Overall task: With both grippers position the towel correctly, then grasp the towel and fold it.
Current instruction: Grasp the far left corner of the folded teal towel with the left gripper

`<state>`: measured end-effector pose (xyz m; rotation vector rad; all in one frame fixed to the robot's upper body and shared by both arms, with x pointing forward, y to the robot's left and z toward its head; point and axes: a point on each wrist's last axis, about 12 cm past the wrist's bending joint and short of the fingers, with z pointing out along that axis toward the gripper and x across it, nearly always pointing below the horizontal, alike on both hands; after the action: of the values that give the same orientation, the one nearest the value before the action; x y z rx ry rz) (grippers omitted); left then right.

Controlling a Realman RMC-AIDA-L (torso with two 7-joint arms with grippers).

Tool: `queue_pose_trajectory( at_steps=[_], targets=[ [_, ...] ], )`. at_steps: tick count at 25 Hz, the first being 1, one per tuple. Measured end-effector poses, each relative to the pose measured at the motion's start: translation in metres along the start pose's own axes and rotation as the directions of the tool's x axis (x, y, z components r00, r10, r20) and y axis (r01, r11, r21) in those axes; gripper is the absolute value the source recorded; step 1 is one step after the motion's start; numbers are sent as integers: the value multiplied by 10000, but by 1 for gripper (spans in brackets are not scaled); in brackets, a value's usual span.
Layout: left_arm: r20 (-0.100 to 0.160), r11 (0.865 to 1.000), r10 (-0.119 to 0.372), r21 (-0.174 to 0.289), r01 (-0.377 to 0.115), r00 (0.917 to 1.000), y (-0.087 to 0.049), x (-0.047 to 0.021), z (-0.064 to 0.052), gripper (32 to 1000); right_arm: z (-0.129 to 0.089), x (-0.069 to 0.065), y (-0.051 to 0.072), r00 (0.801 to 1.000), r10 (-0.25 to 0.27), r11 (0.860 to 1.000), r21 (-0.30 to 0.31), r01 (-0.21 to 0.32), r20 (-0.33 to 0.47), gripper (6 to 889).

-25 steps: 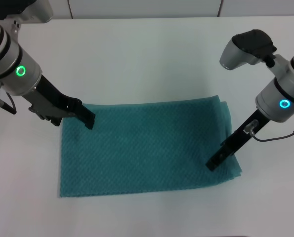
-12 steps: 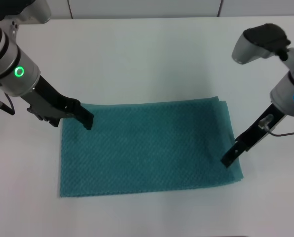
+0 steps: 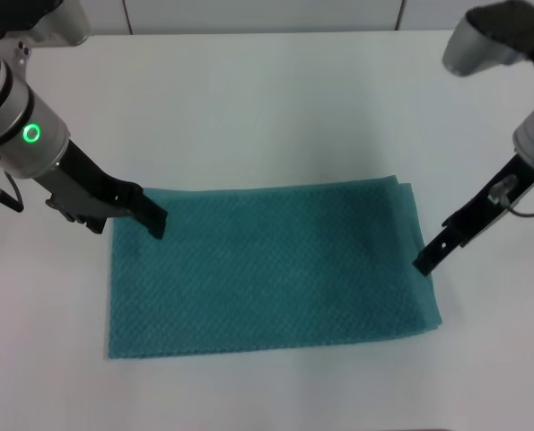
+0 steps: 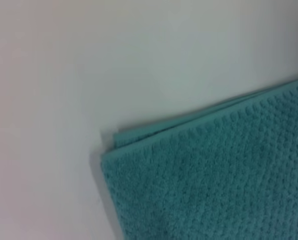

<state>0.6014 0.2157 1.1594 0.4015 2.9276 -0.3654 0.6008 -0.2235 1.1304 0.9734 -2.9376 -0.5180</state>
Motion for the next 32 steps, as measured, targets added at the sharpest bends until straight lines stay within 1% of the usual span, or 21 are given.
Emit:
queue_pose_trajectory(
  at_steps=[8, 14, 20, 24, 32],
  targets=[
    [-27, 10000, -47, -4, 46, 10000, 16, 15, 7, 908, -229, 18, -9, 9990, 95, 9993, 364, -111, 428, 864],
    [-58, 10000, -97, -2, 97, 9999, 30, 33, 16, 909, -316, -3, 22, 9990, 123, 9987, 485, -144, 441, 864],
    [-85, 9999, -123, -26, 123, 9999, 40, 41, 19, 909, -383, 7, 29, 9986, 229, 9980, 585, -258, 486, 863],
    [-77, 9997, -209, -147, 208, 9998, 71, 47, 16, 908, -386, 55, -15, 9985, 411, 9958, 804, -439, 352, 863],
    [-59, 9997, -199, -158, 198, 9998, 67, 41, 14, 908, -377, 146, -106, 9964, 791, 9914, 1027, -817, 293, 863]
  ],
)
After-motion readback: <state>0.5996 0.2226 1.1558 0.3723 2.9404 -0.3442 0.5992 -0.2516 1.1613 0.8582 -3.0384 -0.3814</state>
